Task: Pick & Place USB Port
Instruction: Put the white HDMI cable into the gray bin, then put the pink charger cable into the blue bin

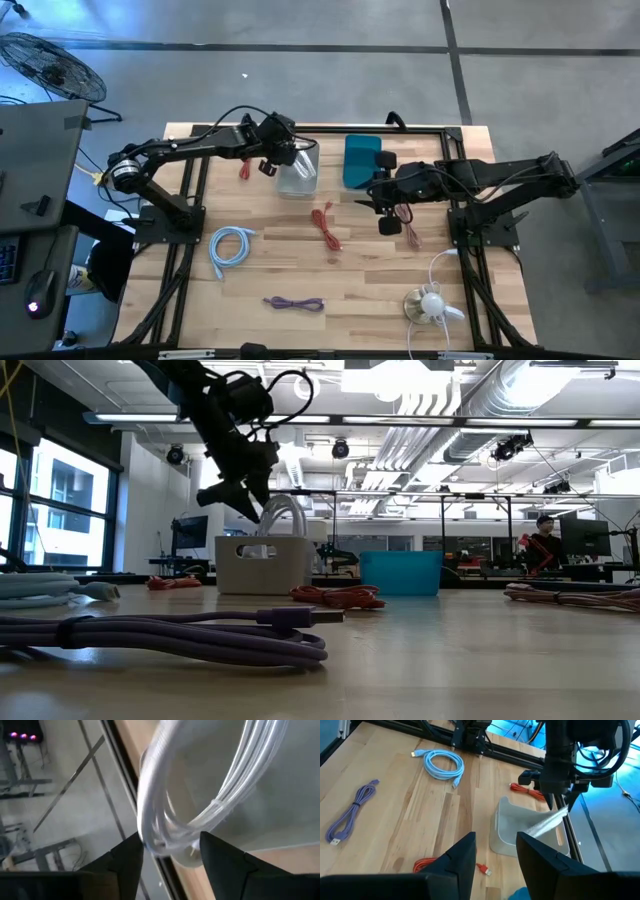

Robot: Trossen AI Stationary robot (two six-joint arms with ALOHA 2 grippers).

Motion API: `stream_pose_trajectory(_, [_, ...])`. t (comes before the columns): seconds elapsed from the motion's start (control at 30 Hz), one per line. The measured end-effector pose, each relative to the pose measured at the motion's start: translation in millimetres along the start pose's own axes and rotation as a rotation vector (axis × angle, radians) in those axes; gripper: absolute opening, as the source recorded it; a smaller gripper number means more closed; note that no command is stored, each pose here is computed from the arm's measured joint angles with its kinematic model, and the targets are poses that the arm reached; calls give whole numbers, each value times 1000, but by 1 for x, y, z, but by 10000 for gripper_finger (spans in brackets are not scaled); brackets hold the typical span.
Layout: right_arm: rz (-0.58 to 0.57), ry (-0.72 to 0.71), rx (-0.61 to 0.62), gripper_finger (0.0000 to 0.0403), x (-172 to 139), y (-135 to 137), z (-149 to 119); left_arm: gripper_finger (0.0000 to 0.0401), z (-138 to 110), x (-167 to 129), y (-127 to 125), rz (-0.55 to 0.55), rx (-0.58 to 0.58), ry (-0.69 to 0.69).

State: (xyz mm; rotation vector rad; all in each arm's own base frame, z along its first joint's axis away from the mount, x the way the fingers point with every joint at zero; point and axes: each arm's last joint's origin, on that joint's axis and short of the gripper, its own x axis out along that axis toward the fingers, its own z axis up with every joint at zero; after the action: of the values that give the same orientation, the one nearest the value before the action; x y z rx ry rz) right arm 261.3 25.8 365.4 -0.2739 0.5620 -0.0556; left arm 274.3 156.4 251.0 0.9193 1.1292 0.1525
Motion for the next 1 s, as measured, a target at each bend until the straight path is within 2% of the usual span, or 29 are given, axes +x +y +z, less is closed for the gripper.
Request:
stream_pose_trajectory(0.27, [-5,11,-3,133,0,0,-1,193,5,-2,-1,19,24,12])
stream_pose_trajectory(0.43, [-24,31,-9,133,0,0,-3,193,19,-14,3,82,118,49])
stream_pose_trajectory(0.57, [-59,52,-13,133,0,-1,-4,193,39,-42,22,171,133,67])
stream_pose_trajectory(0.73, [-60,53,-14,133,0,-1,-4,193,56,-87,49,208,105,6])
stream_pose_trajectory(1.0, [-69,110,4,133,-1,-1,-10,193,50,-150,63,123,13,-67])
